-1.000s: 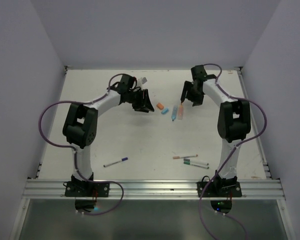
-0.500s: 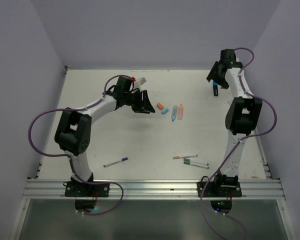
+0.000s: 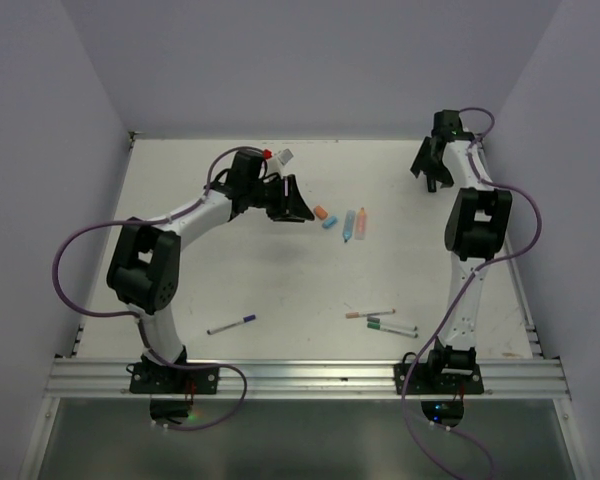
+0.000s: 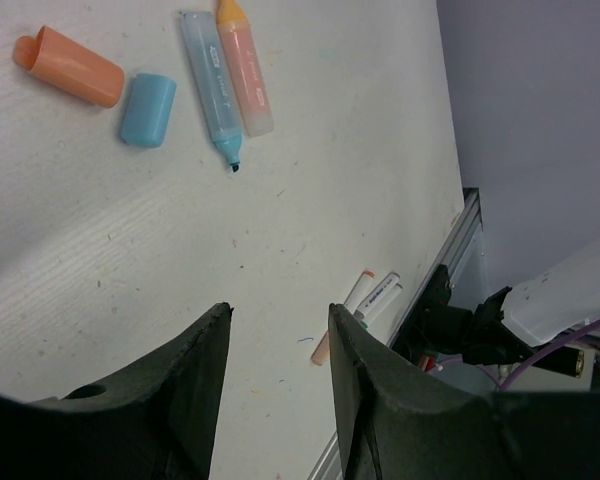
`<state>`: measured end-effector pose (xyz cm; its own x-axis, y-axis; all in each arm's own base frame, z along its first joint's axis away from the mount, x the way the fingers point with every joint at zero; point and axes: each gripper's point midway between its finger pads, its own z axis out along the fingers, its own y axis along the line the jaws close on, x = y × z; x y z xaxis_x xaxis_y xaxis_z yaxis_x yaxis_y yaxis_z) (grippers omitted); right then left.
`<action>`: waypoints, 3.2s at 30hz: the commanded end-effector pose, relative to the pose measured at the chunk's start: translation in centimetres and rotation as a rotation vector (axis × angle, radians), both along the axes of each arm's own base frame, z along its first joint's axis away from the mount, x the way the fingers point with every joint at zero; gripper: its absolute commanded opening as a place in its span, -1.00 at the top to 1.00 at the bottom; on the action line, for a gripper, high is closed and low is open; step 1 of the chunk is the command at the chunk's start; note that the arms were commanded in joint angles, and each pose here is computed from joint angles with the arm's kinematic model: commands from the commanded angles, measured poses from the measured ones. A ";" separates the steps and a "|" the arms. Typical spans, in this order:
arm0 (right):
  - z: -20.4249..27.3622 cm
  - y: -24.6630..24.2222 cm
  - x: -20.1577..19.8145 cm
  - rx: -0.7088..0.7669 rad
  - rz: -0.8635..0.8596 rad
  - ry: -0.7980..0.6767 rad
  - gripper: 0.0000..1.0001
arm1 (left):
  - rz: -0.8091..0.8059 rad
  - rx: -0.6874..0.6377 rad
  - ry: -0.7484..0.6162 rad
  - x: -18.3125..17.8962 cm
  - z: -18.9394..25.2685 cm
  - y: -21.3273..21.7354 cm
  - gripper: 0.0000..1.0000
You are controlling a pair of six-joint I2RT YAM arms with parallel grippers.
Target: Open the pen caps
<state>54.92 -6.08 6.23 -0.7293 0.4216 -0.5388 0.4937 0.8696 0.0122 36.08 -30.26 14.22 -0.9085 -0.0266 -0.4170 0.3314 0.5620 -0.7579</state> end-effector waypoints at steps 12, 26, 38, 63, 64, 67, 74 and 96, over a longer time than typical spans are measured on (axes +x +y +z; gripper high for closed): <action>-1.0 -2.3 1.8 -0.034 0.021 -0.002 -0.35 | -0.021 -0.107 -0.058 0.4 3.6 -1.6 0.06; -3.2 -1.5 2.1 0.022 0.095 0.045 -0.09 | -0.020 -0.127 -0.064 0.4 4.2 -1.7 0.06; -3.5 -0.8 1.6 0.051 0.149 0.069 0.28 | -0.020 -0.130 -0.053 0.4 4.2 -1.7 0.06; 10.0 19.4 -15.0 0.204 0.555 0.021 1.00 | 0.078 -0.177 0.039 0.5 5.5 0.7 0.12; 10.3 20.9 -15.8 0.234 0.597 0.002 1.00 | 0.090 -0.178 0.043 0.7 5.5 0.7 0.12; 10.8 23.8 -19.8 0.297 0.679 0.007 1.00 | 0.091 -0.210 0.056 0.8 5.9 0.5 0.10; 12.0 27.4 -23.6 0.344 0.774 -0.004 1.00 | 0.107 -0.293 0.099 0.0 6.4 0.2 -0.01; 13.4 33.0 -24.9 0.388 0.872 -0.002 1.00 | 0.118 -0.309 0.152 0.7 5.6 -2.3 0.00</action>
